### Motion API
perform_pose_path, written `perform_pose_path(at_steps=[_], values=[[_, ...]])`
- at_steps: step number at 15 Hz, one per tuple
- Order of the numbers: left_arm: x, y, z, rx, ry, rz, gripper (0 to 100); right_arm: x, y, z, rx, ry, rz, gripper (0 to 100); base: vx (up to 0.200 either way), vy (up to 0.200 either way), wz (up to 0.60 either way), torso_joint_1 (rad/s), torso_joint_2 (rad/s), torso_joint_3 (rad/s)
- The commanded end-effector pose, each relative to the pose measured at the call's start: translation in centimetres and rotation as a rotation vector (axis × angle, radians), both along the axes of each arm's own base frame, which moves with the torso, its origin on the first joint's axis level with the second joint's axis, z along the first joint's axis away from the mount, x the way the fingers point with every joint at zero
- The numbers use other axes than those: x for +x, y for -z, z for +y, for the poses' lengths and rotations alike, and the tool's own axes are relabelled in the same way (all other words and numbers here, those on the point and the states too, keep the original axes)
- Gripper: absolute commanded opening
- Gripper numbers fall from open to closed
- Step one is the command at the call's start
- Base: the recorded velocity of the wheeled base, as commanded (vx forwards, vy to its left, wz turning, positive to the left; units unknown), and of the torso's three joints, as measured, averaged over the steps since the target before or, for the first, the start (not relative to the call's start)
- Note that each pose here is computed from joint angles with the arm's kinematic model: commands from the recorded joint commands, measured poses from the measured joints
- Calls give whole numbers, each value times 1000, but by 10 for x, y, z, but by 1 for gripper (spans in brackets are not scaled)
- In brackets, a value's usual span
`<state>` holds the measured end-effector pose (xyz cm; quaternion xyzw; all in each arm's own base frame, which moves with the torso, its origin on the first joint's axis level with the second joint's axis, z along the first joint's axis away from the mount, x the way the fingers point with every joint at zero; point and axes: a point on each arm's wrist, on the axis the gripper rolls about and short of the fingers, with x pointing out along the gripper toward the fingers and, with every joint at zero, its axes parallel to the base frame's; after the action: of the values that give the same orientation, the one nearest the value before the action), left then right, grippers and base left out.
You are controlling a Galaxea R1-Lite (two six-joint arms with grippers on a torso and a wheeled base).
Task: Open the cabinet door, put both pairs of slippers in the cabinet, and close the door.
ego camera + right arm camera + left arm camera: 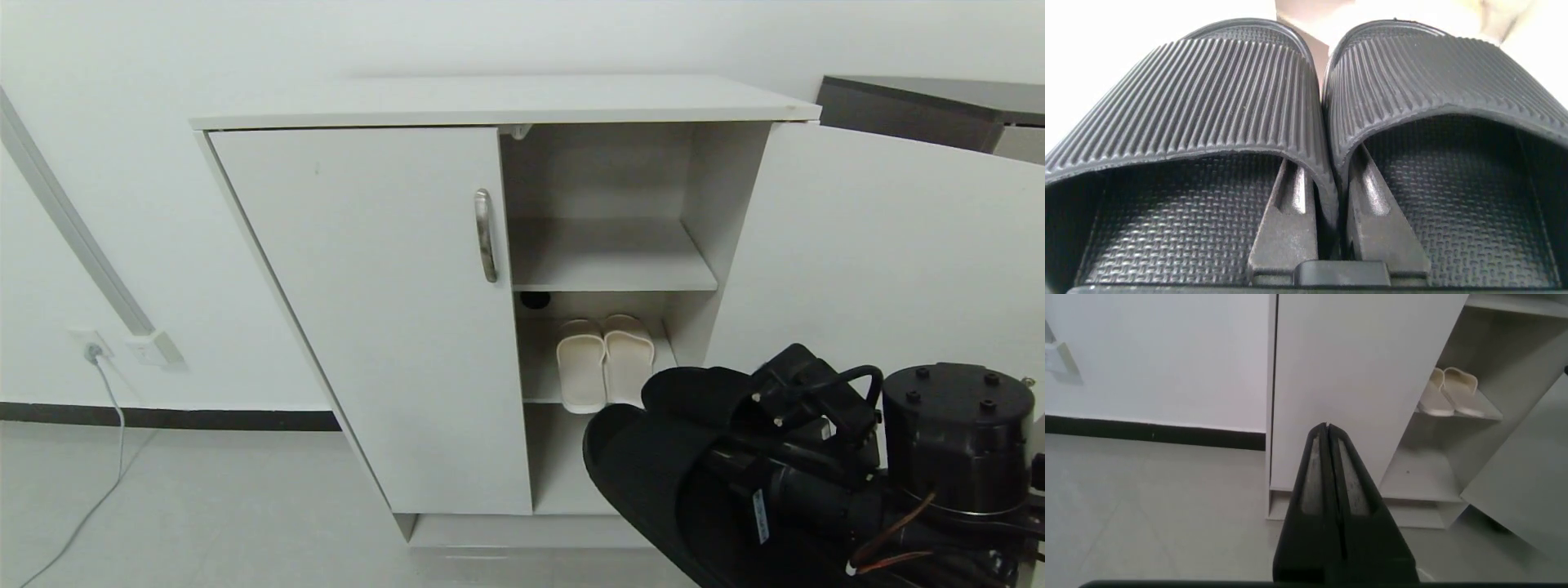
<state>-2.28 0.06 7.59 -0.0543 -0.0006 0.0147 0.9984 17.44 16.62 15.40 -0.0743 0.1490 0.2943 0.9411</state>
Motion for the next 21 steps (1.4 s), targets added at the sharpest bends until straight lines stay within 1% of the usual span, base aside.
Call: perform_pose_path(at_steps=[1,6,7,8,10,11,12,14,16,18,19,20,21], values=[[0,0,0,0,-1,-2,0,1,2,2,-3,-2,4,0,0,0,0,2,251,242],[0,0,0,0,-1,-2,0,-3,8,2,-27,-20,5,0,0,0,0,0,62,58],[0,0,0,1,-1,-2,0,-1,6,9,-22,-24,-8,0,0,0,0,0,0,0],[0,0,0,1,-1,-2,0,9,-1,24,-1,12,-24,0,0,0,0,0,0,0],[0,0,0,3,-1,-2,0,23,-4,68,90,179,11,0,0,0,0,0,0,0],[0,0,0,3,-1,-3,0,28,0,85,83,255,26,0,0,0,0,0,0,0],[0,0,0,3,-1,-2,0,29,3,101,53,307,17,0,0,0,0,0,0,0],[0,0,0,3,-1,-2,0,32,-16,117,90,324,-15,0,0,0,0,0,0,0],[0,0,0,3,-1,-2,0,42,-44,123,113,397,-41,0,0,0,0,0,0,0],[0,0,0,3,-1,-2,0,52,-54,128,124,480,-20,0,0,0,0,0,0,0],[0,0,0,3,-1,-2,0,58,-62,126,124,506,-20,0,0,0,0,0,0,0],[0,0,0,3,-1,-2,0,63,-76,124,141,523,-29,0,0,0,0,0,0,0],[0,0,0,3,-1,-2,0,68,-81,121,133,540,-28,0,0,0,0,0,0,0]])
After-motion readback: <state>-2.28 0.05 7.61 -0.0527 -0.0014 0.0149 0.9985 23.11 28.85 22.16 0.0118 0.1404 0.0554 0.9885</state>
